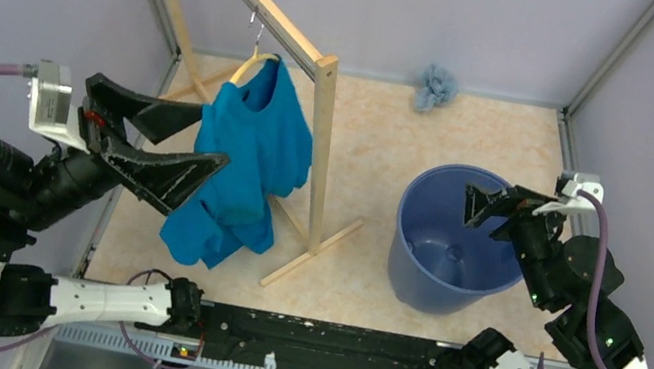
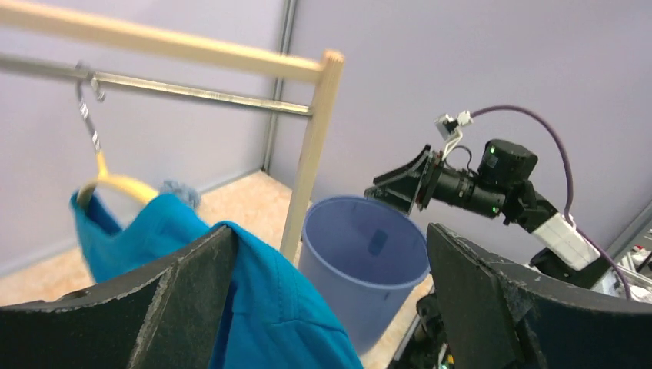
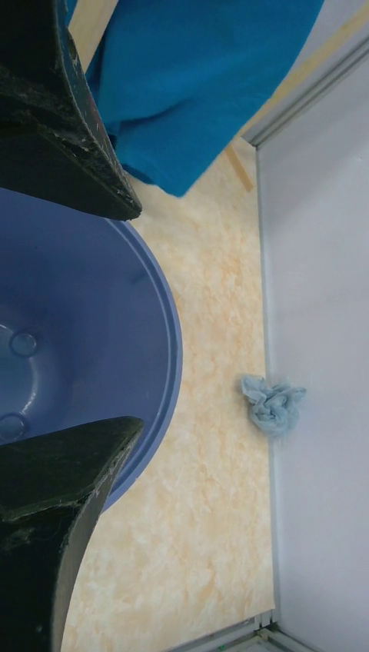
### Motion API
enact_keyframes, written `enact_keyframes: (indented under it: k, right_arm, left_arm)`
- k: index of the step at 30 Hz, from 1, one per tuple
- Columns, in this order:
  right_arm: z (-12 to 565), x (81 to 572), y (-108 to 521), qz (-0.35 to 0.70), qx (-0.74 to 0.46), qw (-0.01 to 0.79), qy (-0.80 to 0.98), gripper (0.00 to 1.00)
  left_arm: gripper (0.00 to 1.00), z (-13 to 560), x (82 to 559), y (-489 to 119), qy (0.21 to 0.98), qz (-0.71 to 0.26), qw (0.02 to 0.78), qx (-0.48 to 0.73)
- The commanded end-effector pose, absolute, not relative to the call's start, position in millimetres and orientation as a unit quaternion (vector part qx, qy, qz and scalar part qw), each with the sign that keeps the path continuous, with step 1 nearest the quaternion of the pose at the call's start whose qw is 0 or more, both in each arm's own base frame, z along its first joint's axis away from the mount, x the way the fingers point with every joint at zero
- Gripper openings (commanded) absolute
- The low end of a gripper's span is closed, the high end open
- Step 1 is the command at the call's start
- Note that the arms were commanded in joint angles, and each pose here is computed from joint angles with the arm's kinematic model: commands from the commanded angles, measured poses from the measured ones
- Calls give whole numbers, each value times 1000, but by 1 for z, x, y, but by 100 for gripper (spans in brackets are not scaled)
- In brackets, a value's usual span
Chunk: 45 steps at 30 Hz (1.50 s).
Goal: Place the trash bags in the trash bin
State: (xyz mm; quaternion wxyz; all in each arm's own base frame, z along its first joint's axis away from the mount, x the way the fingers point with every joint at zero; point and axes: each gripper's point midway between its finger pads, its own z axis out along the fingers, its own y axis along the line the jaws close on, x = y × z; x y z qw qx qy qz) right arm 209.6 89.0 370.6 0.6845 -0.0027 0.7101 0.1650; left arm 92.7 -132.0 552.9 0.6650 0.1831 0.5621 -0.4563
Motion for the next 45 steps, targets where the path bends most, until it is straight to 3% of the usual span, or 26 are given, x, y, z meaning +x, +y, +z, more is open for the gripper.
enact_keyframes:
  k: [1, 6, 9, 17, 22, 25, 28, 32, 37, 45]
  right_arm:
    - [384, 202, 94, 188, -17, 684, 704, 99]
    - [384, 199, 89, 186, -13, 687, 702, 99]
    - [384, 200, 90, 185, -15, 692, 697, 99]
    - [380, 212, 105, 184, -30, 687, 702, 99]
    - [374, 220, 116, 181, -46, 679, 710, 99]
    - [375, 220, 121, 188, -55, 678, 708, 99]
    - [377, 219, 126, 198, -65, 679, 704, 99]
    - [375, 219, 126, 196, -69, 678, 705, 99]
    - [371, 217, 121, 189, -66, 680, 706, 99]
    - [364, 216, 119, 189, -61, 680, 706, 99]
  left_arm:
    - [99, 576, 103, -147, 546, -415, 693, 220]
    - [99, 534, 143, -98, 623, -334, 704, 67]
    - [99, 525, 142, -50, 620, -335, 709, -22]
    - [99, 507, 128, -32, 620, -380, 685, -51]
    - [99, 564, 92, -83, 526, -457, 707, 115]
    - [99, 586, 60, -139, 484, -505, 668, 253]
    - [99, 569, 38, -198, 468, -532, 602, 368]
    - [99, 539, 26, -244, 462, -556, 538, 435]
    - [99, 503, 38, -274, 496, -558, 507, 431]
    - [99, 388, 69, -312, 640, -514, 424, 384]
